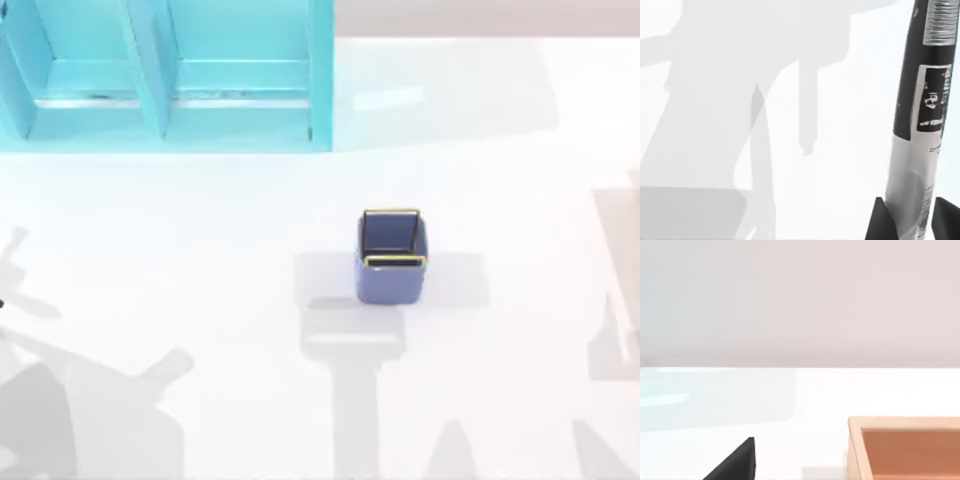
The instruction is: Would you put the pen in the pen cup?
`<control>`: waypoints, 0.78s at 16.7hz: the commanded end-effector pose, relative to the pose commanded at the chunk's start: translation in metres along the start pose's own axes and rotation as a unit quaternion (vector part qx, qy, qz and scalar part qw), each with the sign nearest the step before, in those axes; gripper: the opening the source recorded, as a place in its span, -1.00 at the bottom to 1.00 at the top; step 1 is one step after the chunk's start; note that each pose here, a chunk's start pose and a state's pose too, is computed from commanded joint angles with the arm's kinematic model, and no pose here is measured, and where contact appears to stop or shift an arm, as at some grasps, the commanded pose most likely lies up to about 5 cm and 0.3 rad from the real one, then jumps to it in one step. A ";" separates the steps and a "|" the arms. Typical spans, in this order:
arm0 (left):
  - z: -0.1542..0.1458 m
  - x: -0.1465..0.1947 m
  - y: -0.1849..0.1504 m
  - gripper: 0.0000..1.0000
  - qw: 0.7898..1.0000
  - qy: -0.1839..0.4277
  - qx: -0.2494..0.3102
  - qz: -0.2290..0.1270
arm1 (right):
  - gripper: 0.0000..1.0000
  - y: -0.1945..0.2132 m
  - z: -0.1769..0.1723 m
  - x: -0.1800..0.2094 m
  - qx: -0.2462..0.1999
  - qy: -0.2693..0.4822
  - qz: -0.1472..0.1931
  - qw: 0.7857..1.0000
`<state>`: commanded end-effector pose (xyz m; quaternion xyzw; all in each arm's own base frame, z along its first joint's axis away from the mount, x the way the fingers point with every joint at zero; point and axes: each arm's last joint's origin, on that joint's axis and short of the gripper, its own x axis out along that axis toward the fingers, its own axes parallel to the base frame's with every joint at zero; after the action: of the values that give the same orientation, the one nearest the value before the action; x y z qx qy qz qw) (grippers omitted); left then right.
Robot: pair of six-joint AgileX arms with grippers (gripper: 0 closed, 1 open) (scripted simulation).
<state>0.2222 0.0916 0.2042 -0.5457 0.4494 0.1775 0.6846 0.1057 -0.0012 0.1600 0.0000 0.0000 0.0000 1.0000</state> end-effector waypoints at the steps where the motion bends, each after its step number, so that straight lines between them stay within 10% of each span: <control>1: -0.003 0.011 -0.007 -1.00 0.999 0.001 0.016 0.029 | 1.00 0.000 0.000 0.000 0.000 0.000 0.000 1.000; 7: -0.050 0.086 -0.077 -1.00 0.958 -0.077 0.206 0.182 | 1.00 0.000 0.000 0.000 0.000 0.000 0.000 1.000; 13: -0.178 0.138 -0.167 -1.00 0.857 -0.278 0.401 0.166 | 1.00 0.000 0.000 0.000 0.000 0.000 0.000 1.000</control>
<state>0.3435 -0.1612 0.1904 -0.0688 0.3567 0.2375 0.9009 0.1057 -0.0012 0.1600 0.0000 0.0000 0.0000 1.0000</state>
